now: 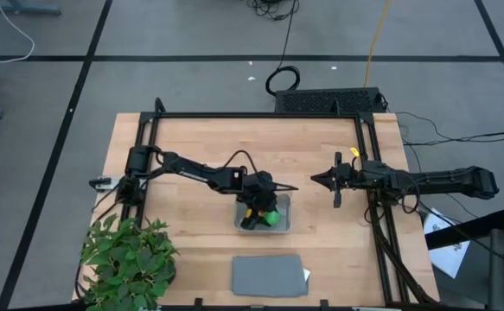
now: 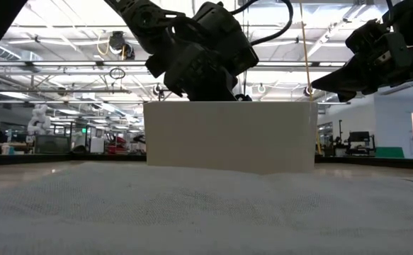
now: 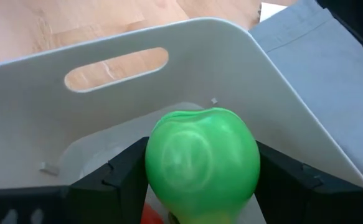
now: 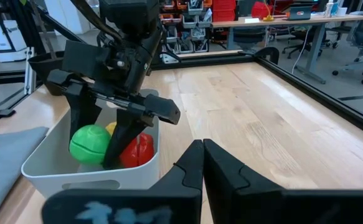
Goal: Pick and placing Produce into tupperware
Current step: Put the green pear into the gray bin, then return to Home Position
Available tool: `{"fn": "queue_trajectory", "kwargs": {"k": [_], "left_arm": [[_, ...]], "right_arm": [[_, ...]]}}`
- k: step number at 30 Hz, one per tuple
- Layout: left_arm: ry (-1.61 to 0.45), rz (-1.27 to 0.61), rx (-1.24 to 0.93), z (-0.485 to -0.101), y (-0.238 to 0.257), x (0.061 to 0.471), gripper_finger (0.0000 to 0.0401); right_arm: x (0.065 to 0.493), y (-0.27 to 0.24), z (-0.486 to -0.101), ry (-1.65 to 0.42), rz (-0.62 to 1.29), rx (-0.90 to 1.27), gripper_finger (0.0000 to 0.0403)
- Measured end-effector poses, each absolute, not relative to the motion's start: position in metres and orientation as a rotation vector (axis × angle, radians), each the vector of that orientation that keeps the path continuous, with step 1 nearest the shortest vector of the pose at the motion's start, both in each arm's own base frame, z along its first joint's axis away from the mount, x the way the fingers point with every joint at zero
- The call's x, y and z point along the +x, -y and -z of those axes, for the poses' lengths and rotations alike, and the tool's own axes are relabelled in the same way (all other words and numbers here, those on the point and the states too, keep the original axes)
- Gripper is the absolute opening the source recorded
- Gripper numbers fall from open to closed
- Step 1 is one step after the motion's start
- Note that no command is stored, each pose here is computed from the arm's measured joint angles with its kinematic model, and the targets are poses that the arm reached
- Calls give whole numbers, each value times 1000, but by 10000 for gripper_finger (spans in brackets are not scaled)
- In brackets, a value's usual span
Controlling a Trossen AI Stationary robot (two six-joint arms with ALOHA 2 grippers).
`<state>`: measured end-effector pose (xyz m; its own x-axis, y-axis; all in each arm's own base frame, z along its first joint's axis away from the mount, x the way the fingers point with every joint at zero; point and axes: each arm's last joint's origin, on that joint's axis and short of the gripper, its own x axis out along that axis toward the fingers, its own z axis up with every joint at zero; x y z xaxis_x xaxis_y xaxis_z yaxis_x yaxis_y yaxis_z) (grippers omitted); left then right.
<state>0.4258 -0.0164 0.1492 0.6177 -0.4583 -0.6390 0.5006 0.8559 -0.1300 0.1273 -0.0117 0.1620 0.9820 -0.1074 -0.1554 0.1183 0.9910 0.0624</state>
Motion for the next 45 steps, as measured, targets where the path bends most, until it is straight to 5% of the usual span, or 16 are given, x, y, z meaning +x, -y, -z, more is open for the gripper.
{"fn": "queue_trajectory", "kwargs": {"k": [11, 27, 32, 40, 45], "left_arm": [[-722, 555, 51, -149, 15, 425, 289], [-629, 535, 182, -187, 16, 419, 284], [-646, 427, 232, -217, 11, 406, 228], [-792, 288, 293, -250, 5, 372, 28], [-819, 207, 321, -267, 1, 351, 7]], "right_arm": [[127, 12, -162, -152, 114, 71, 0], [127, 12, -162, -151, 113, 71, 0], [127, 12, -162, -148, 113, 70, 0], [128, 12, -164, -133, 113, 70, 0], [128, 12, -167, -99, 111, 69, 0]]}}
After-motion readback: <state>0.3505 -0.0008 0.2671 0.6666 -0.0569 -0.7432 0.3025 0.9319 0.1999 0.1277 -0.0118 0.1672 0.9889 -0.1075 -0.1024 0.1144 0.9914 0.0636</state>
